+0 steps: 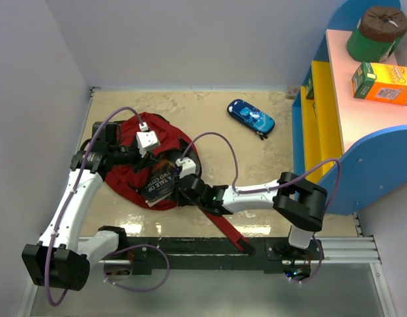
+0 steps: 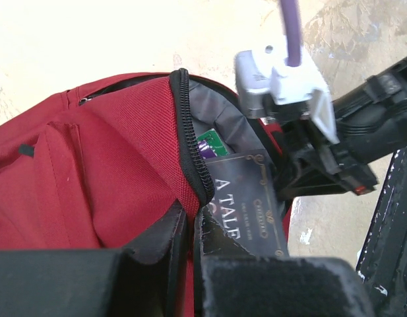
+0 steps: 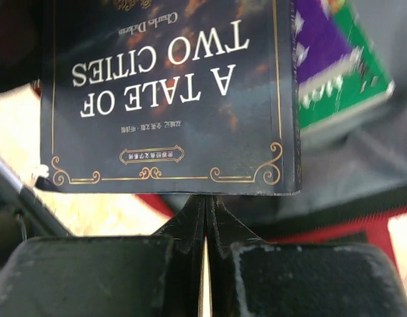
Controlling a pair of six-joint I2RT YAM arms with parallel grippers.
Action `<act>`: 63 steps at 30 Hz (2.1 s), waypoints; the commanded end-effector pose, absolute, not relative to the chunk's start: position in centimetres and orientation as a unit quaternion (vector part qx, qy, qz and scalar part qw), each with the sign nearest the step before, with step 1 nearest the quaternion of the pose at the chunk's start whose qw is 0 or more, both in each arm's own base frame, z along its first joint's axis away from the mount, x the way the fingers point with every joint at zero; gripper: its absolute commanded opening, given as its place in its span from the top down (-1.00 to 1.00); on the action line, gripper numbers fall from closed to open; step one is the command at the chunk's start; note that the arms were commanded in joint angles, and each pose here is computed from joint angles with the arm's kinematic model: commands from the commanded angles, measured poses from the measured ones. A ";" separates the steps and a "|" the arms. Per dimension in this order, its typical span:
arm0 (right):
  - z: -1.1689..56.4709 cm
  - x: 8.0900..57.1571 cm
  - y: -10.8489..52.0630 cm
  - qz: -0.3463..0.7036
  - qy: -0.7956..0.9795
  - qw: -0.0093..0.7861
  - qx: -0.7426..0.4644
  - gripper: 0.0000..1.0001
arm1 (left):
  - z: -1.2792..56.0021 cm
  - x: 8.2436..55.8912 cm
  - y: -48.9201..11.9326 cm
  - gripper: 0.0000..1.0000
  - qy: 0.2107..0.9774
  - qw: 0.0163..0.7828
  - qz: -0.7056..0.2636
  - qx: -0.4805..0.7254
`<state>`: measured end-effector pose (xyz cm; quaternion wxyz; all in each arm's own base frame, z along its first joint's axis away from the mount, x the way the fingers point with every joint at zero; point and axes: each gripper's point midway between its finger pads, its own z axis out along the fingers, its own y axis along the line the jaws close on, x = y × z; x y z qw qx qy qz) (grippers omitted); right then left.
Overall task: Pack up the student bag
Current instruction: Place the book in the student bag, then move the stationery to the center of the board.
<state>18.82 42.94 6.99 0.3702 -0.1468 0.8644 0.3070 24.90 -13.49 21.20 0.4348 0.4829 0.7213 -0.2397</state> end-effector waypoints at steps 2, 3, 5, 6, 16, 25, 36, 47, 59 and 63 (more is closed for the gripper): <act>11.3 23.8 45.4 0.324 0.836 0.427 -0.116 1.00 | 22.6 24.4 -14.2 1.00 0.694 0.459 -0.250 0.496; 10.9 24.1 45.6 0.318 0.838 0.428 -0.117 1.00 | 22.5 24.3 -14.2 1.00 0.694 0.458 -0.250 0.497; 11.1 24.6 46.0 0.318 0.836 0.431 -0.116 1.00 | 22.4 24.2 -14.2 1.00 0.694 0.457 -0.249 0.498; 10.5 24.7 46.2 0.318 0.839 0.426 -0.119 1.00 | 22.3 24.2 -14.2 1.00 0.693 0.456 -0.249 0.499; 10.4 24.2 40.4 0.271 0.859 0.421 -0.104 0.35 | 21.4 23.9 -13.9 1.00 0.696 0.448 -0.246 0.504; 16.6 40.1 25.1 0.122 0.857 0.500 0.029 -0.78 | 21.0 24.0 -14.1 1.00 0.697 0.447 -0.252 0.501; 15.4 55.5 15.5 -0.095 0.827 0.527 0.169 -0.96 | 20.1 24.5 -14.1 1.00 0.702 0.439 -0.255 0.500; 12.6 61.6 13.5 -0.119 0.790 0.540 0.265 -0.97 | 19.0 24.8 -14.1 1.00 0.707 0.430 -0.259 0.498; 8.6 64.4 11.6 -0.084 0.805 0.518 0.276 -0.97 | 17.8 25.1 -13.6 1.00 0.717 0.417 -0.247 0.501; 5.9 64.8 12.1 -0.049 0.833 0.481 0.268 -0.97 | 17.7 25.3 -13.6 1.00 0.719 0.416 -0.246 0.499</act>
